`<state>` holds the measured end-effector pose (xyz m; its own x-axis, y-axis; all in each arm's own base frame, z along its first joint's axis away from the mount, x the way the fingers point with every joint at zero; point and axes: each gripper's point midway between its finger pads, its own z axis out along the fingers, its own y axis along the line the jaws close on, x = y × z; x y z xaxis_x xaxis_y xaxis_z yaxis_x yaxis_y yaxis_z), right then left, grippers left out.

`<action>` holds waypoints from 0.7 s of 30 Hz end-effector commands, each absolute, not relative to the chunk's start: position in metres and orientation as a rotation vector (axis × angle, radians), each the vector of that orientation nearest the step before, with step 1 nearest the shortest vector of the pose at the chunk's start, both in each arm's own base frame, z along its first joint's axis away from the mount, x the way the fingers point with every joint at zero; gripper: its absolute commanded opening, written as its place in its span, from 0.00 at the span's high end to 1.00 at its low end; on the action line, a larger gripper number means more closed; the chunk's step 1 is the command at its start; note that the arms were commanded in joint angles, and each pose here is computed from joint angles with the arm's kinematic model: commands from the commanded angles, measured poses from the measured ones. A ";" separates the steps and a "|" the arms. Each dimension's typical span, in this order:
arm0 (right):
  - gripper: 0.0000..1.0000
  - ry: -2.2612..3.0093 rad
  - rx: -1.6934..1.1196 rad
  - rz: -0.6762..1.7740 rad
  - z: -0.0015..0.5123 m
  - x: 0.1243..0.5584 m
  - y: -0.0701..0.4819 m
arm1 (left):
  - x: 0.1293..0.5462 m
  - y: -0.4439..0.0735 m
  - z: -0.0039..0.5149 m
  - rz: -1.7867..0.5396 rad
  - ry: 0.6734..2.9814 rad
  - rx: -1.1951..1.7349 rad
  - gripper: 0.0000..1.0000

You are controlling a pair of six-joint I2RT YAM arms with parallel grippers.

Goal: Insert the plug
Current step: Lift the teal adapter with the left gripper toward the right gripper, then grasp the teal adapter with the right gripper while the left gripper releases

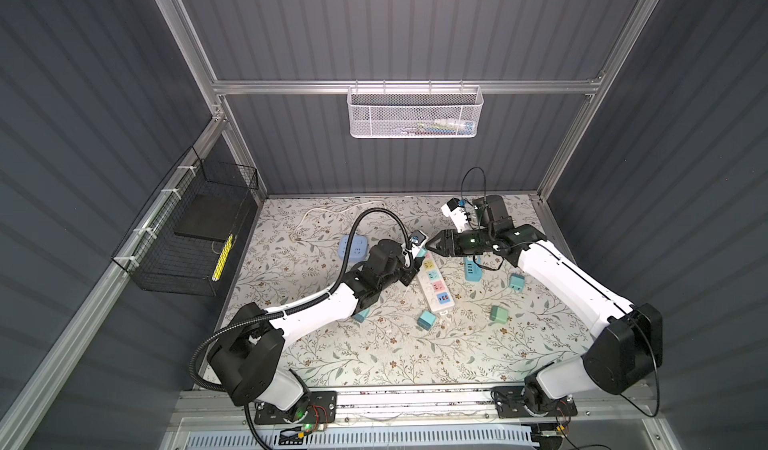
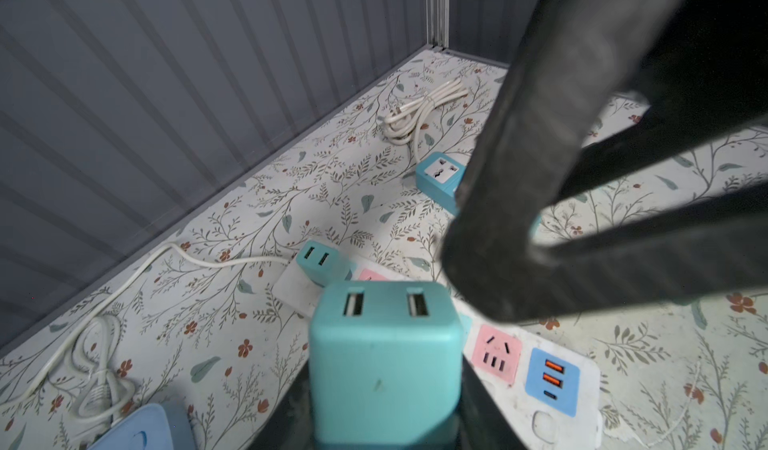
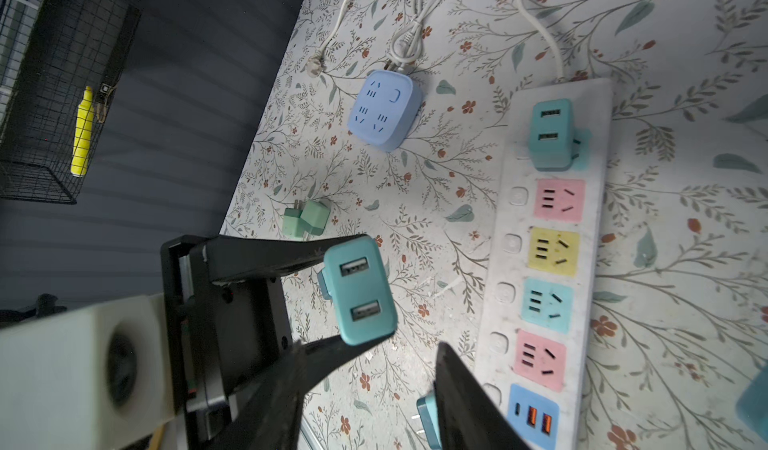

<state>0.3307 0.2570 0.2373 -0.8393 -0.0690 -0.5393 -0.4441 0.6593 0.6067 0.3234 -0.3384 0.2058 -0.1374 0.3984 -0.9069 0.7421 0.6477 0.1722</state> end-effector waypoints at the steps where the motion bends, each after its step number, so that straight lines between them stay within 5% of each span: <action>1: 0.48 2.405 -0.486 1.124 0.237 0.324 0.270 | 0.316 -0.346 0.211 -0.431 1.707 0.966 0.70; 8: 0.52 2.438 -0.513 1.150 0.224 0.325 0.278 | 0.312 -0.348 0.215 -0.457 1.697 0.977 0.70; 14: 0.73 2.439 -0.525 1.163 0.224 0.326 0.282 | 0.310 -0.349 0.212 -0.471 1.705 0.986 0.68; 21: 0.81 2.444 -0.504 1.093 0.218 0.334 0.277 | 0.320 -0.336 0.218 -0.403 1.735 0.903 0.28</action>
<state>0.3274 0.2750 0.2124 -0.8576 -0.1643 -0.4873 -0.4748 0.6171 0.6276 0.3169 -0.3444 0.2066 -0.1347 0.3871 -0.9122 0.7764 0.6132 0.1455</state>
